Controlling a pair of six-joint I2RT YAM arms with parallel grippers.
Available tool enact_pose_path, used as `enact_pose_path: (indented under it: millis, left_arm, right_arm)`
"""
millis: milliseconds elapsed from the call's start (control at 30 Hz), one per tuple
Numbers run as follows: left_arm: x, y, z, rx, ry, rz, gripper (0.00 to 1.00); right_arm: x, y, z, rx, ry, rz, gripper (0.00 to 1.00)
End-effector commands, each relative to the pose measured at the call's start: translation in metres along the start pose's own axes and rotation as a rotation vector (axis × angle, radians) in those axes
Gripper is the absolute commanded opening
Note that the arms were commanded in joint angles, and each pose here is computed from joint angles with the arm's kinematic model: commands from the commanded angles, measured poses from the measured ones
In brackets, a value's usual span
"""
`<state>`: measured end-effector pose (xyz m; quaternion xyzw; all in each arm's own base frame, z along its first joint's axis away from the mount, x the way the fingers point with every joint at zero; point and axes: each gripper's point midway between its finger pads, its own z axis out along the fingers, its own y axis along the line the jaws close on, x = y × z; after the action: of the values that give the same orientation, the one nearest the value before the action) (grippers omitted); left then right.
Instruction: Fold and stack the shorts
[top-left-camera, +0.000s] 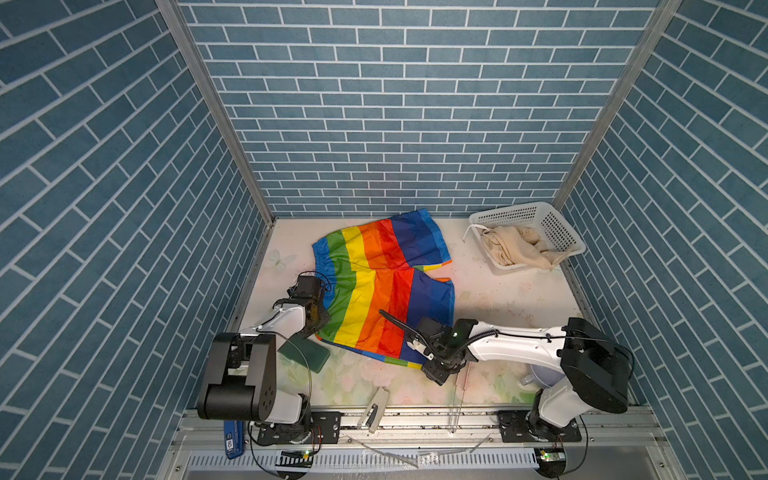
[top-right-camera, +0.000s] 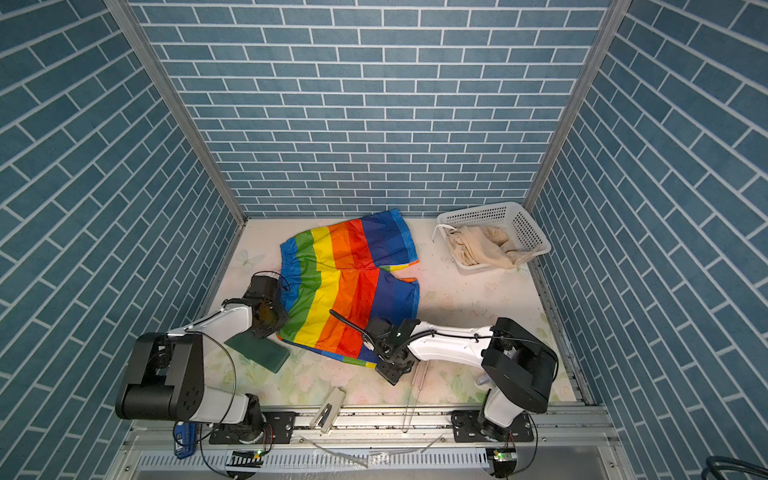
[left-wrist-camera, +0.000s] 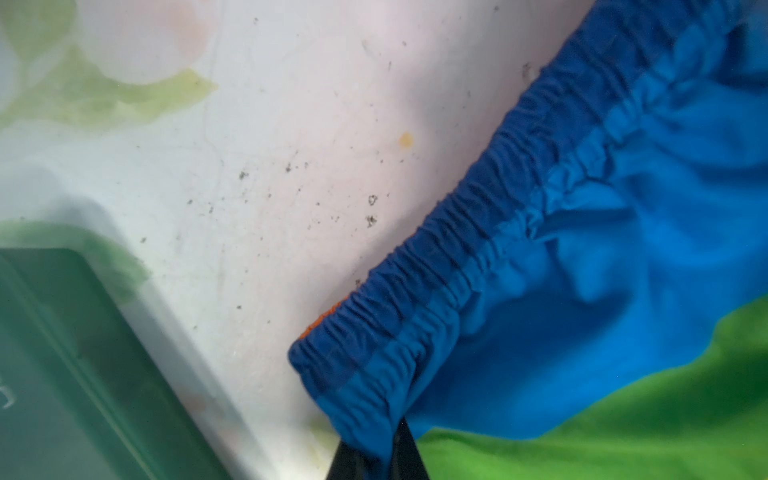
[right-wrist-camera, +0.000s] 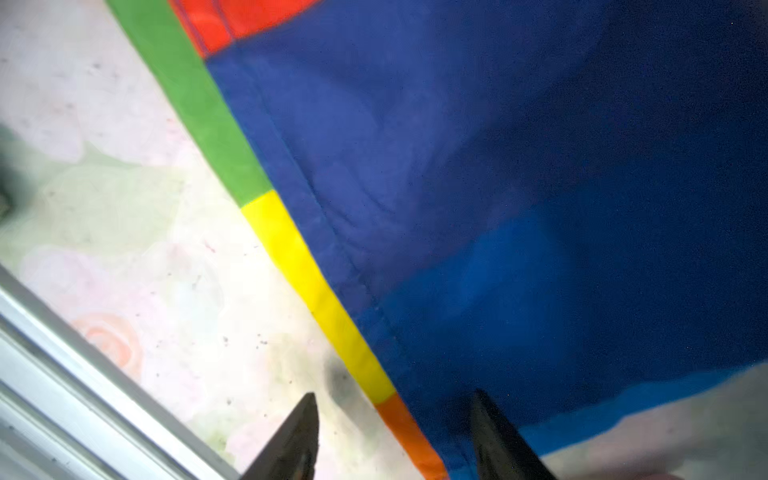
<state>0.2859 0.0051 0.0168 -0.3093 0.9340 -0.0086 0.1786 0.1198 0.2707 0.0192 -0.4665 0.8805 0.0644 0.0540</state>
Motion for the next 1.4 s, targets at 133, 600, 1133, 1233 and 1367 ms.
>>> enact_pose_path:
  millis: [133, 600, 1133, 1233, 1367]
  left_arm:
    - [0.005, 0.008, -0.001, -0.018, 0.029, 0.006, 0.12]
    - [-0.008, -0.004, -0.079, 0.111, -0.047, 0.004, 0.00]
    - [0.027, 0.010, -0.146, 0.214, -0.054, -0.012, 0.00]
    - [0.023, 0.008, -0.155, 0.226, -0.075, -0.014, 0.00]
    - [0.004, 0.001, -0.166, 0.230, -0.124, -0.008, 0.00]
  right_arm:
    - [0.005, -0.021, 0.013, 0.126, 0.037, 0.077, 0.08]
    - [-0.037, -0.111, -0.159, 0.606, -0.540, 0.329, 0.00]
    - [-0.008, -0.110, -0.221, 0.524, -0.781, 0.544, 0.00]
    - [-0.010, -0.115, -0.235, 0.557, -0.811, 0.559, 0.00]
    - [-0.035, -0.127, -0.274, 0.641, -0.918, 0.524, 0.00]
